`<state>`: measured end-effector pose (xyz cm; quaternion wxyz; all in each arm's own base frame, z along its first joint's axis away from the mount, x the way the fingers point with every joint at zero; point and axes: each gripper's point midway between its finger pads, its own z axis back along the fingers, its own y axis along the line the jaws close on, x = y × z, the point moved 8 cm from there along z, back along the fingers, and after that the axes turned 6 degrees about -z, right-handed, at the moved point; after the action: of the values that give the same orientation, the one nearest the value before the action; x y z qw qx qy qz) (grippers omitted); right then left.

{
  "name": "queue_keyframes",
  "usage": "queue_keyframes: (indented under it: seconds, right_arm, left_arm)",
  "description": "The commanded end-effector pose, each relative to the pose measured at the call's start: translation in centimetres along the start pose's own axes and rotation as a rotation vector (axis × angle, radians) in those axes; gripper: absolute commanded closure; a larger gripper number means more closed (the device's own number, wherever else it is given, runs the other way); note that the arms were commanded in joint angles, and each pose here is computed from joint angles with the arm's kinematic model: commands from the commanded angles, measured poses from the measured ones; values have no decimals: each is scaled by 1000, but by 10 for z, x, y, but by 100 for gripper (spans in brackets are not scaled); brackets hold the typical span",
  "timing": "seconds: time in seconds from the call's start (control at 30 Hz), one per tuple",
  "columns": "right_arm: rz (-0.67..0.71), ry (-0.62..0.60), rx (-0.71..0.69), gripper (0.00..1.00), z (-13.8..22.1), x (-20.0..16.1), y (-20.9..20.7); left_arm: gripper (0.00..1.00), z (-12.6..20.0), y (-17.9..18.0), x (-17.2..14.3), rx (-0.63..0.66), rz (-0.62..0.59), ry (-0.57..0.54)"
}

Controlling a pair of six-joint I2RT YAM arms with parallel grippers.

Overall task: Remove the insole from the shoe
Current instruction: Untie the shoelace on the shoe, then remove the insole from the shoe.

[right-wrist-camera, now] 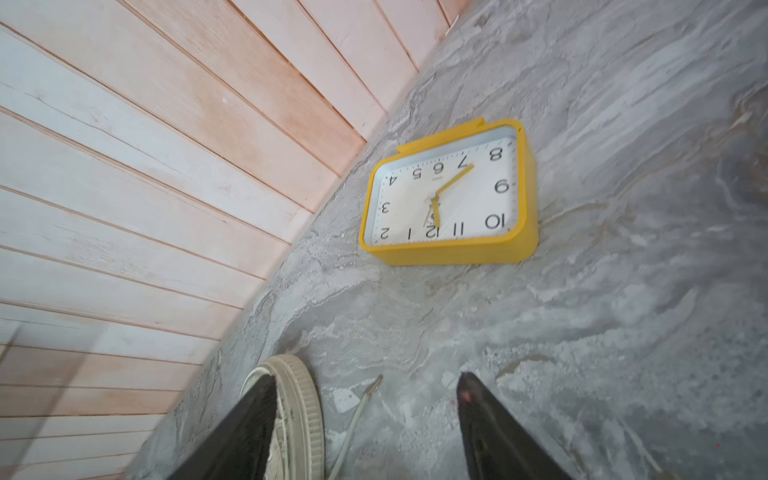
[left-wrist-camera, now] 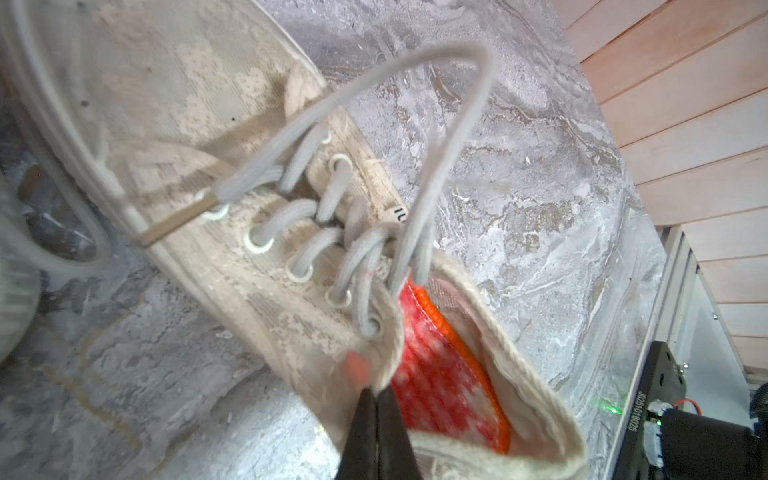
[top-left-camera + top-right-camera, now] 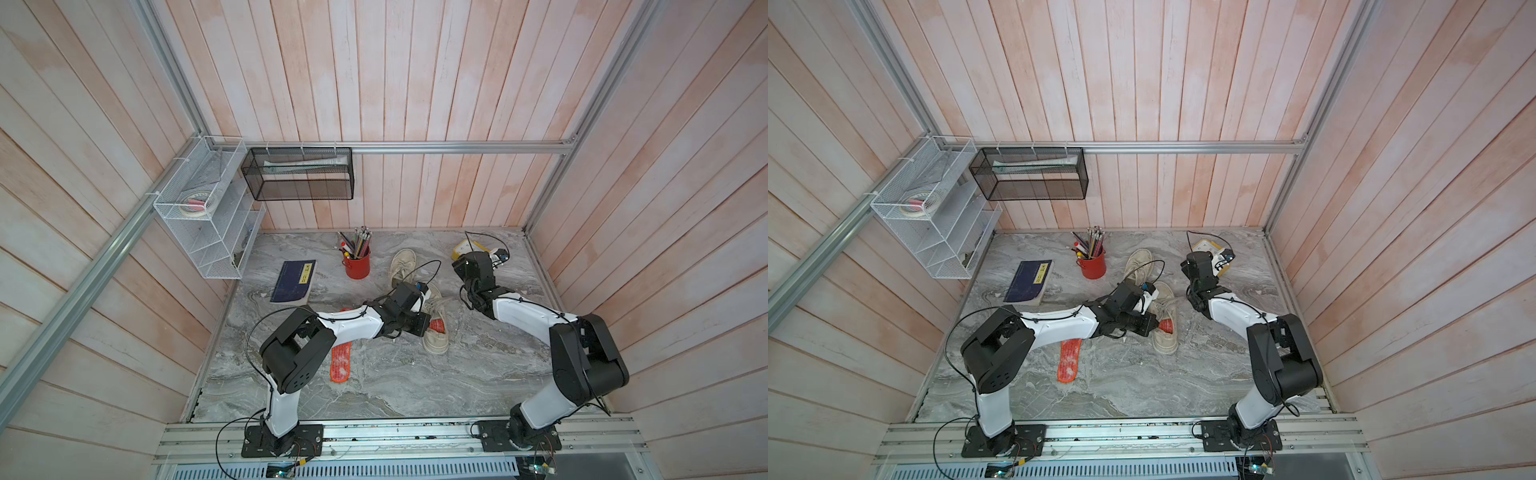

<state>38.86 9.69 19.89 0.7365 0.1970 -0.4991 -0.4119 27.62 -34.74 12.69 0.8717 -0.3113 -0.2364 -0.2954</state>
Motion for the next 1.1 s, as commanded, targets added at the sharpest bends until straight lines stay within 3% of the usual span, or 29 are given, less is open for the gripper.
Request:
queue_keyframes:
  seconds: [0.0, 0.1, 0.17, 0.37, 0.53, 0.67, 0.87, 1.07]
  right_arm:
    - [69, -62, 4, 30, 3, 26, 10]
    - [112, -28, 6, 32, 10, 39, 20]
    - [165, 40, 20, 38, 21, 42, 30]
    - [306, 465, 0, 74, 72, 6, 33]
    - [440, 720, -73, 87, 120, -39, 15]
    - [433, 881, -71, 91, 130, -66, -3]
    - [409, 971, -42, 93, 116, -91, -6]
    - [402, 1040, -109, 94, 104, -115, -22]
  left_arm:
    - [100, 7, -2, -9, -5, -10, 43]
    - [100, 8, -3, -6, -14, -2, 27]
    - [100, 10, -4, -1, -25, 10, 0]
    - [100, 25, 5, 16, -81, 107, -123]
    - [100, 29, 8, 17, -99, 134, -152]
    - [100, 29, 7, 15, -115, 145, -160]
    - [100, 29, 8, 12, -111, 158, -159]
    - [100, 29, 7, 12, -106, 156, -160]
